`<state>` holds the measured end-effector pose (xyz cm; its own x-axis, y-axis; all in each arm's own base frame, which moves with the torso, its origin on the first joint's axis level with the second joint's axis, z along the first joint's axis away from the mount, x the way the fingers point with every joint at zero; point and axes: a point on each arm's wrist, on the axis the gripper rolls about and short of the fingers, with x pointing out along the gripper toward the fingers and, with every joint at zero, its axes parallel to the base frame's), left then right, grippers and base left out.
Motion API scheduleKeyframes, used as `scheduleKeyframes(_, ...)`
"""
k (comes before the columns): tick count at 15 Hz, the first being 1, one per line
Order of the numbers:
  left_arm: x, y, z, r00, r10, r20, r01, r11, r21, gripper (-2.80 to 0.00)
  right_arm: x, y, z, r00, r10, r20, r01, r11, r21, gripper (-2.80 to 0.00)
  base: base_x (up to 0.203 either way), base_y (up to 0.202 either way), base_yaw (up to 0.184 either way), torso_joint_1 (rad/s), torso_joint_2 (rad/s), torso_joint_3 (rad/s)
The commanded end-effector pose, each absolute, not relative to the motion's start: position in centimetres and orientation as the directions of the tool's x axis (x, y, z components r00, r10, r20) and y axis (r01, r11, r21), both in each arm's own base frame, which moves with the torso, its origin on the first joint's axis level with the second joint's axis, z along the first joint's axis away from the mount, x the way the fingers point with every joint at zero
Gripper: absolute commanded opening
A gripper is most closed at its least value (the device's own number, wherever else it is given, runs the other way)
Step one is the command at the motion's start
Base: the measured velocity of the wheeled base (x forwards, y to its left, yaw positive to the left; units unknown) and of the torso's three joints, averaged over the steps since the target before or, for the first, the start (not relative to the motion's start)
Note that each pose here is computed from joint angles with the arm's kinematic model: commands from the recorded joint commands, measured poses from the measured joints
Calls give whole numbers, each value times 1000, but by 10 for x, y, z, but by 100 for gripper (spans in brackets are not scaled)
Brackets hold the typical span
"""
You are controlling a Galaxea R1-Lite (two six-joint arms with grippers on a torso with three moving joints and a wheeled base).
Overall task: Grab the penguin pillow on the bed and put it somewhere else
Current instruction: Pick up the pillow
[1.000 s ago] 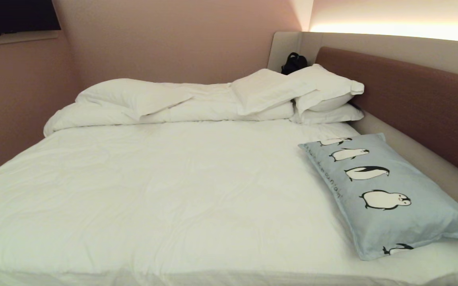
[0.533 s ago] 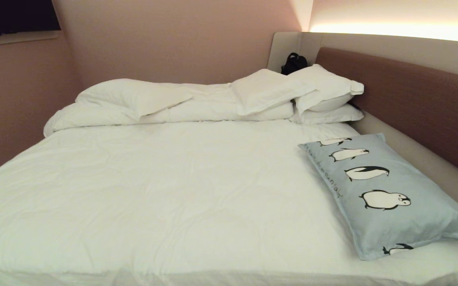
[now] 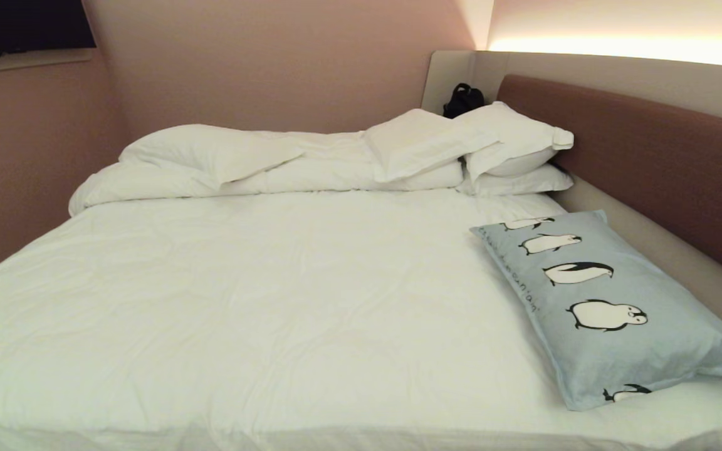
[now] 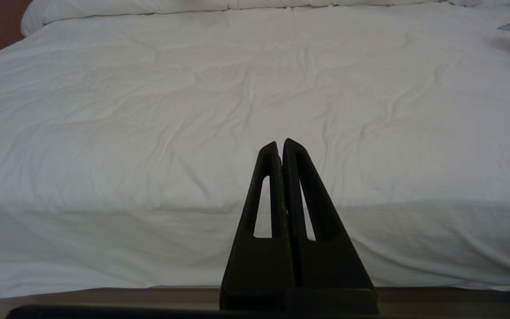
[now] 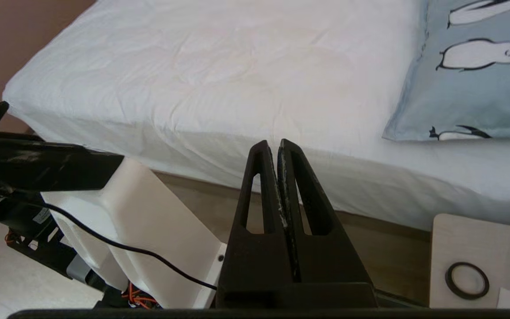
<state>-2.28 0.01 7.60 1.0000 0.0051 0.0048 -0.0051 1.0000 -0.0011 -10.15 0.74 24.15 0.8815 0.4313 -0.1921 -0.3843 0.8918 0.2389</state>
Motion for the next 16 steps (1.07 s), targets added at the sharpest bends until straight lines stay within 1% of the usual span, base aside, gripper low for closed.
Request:
scheduleKeyframes(1, -23, 0, 76, 1000, 6, 5, -6, 1000, -2, -280, -111, 7, 235, 885, 435, -166, -394, 890, 231, -280, 0, 0, 0, 0, 0, 0)
scheduleKeyframes(4, -23, 0, 76, 1000, 6, 5, -6, 1000, -2, -280, -116, 8, 217, 915, 380, -134, -349, 914, 209, -280, 0, 0, 0, 0, 0, 0)
scheduleKeyframes(7, -23, 0, 76, 1000, 6, 6, -6, 1000, -2, -280, -114, 5, 211, 971, 234, -39, -225, 960, 164, -280, 0, 0, 0, 0, 0, 0)
scheduleKeyframes(10, -23, 0, 76, 1000, 6, 6, -6, 1000, 0, -280, -113, 3, 200, 992, 126, 29, -129, 985, 115, -280, 0, 0, 0, 0, 0, 0)
scheduleKeyframes(14, -23, 0, 76, 1000, 6, 6, -6, 1000, 0, -280, -121, 3, 184, 989, 122, 79, -127, 990, 62, -280, 0, 0, 0, 0, 0, 0)
scheduleKeyframes(16, -23, 0, 76, 1000, 6, 5, -6, 1000, -2, -280, -123, 3, 184, 988, 125, 90, -130, 990, 49, -280, 0, 0, 0, 0, 0, 0)
